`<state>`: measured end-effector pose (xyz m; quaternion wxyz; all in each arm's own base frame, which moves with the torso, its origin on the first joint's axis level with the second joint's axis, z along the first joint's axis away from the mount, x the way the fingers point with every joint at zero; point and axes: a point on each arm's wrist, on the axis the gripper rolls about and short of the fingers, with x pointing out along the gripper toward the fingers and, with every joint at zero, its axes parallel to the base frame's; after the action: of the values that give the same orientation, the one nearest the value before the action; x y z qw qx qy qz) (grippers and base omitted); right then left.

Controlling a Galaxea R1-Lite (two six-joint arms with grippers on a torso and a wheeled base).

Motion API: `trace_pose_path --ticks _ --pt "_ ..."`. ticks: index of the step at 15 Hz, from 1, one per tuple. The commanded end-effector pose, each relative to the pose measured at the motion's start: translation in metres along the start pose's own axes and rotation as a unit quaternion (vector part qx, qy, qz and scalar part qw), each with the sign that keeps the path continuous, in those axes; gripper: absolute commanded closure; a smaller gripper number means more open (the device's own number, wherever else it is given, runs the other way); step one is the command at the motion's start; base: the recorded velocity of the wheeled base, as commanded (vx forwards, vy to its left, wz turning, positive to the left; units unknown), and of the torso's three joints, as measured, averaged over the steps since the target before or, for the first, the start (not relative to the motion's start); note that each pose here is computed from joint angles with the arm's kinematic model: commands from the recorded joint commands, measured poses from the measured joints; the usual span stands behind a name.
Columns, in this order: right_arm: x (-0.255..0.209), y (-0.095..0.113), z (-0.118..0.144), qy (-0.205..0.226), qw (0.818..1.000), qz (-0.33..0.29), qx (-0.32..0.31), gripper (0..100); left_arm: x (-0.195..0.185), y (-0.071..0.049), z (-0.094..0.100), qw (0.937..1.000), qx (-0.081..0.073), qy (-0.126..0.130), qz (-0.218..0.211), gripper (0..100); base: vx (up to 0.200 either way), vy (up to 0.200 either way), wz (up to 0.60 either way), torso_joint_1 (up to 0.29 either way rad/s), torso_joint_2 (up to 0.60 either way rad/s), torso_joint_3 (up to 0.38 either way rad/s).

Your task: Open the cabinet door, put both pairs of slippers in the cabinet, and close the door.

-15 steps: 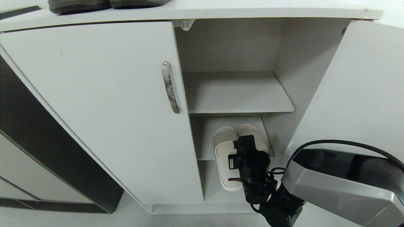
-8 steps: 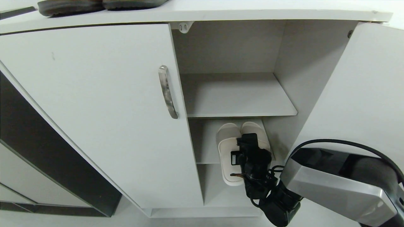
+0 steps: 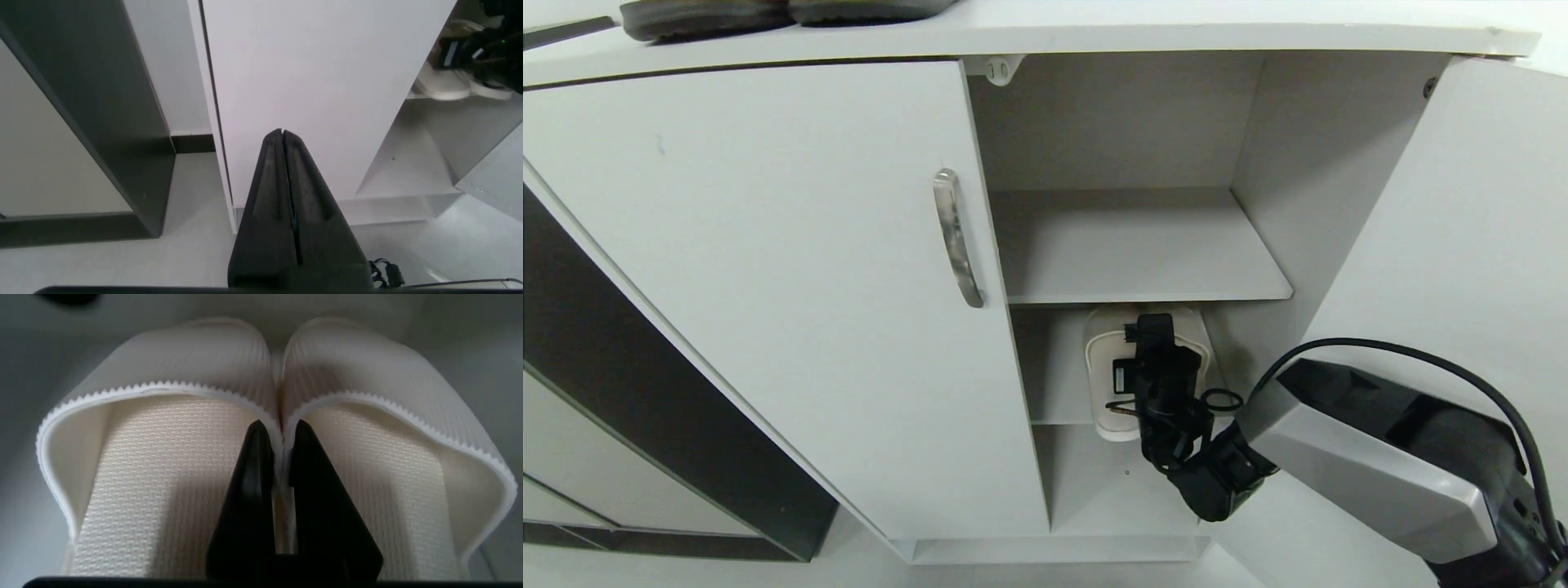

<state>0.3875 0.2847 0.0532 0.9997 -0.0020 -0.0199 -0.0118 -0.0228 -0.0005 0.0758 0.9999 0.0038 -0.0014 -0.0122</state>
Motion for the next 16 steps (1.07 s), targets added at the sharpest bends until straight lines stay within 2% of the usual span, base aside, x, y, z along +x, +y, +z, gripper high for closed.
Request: trace_pose_path --ticks 1,15,16 --pt "0.011 0.008 0.002 -0.007 1.0 0.0 0.006 100 0.0 0.0 0.0 1.0 0.0 0.001 0.0 100 0.0 0.0 0.0 0.0 0.0 0.0" --pt "0.018 0.011 -0.013 -0.001 1.0 0.008 0.0 100 0.0 0.0 0.0 1.0 0.0 0.001 0.0 100 0.0 0.0 0.0 0.0 0.0 0.0" --pt "0.018 0.011 -0.013 -0.001 1.0 0.008 0.0 0 0.0 0.0 0.0 1.0 0.0 0.001 0.0 100 0.0 0.0 0.0 0.0 0.0 0.0"
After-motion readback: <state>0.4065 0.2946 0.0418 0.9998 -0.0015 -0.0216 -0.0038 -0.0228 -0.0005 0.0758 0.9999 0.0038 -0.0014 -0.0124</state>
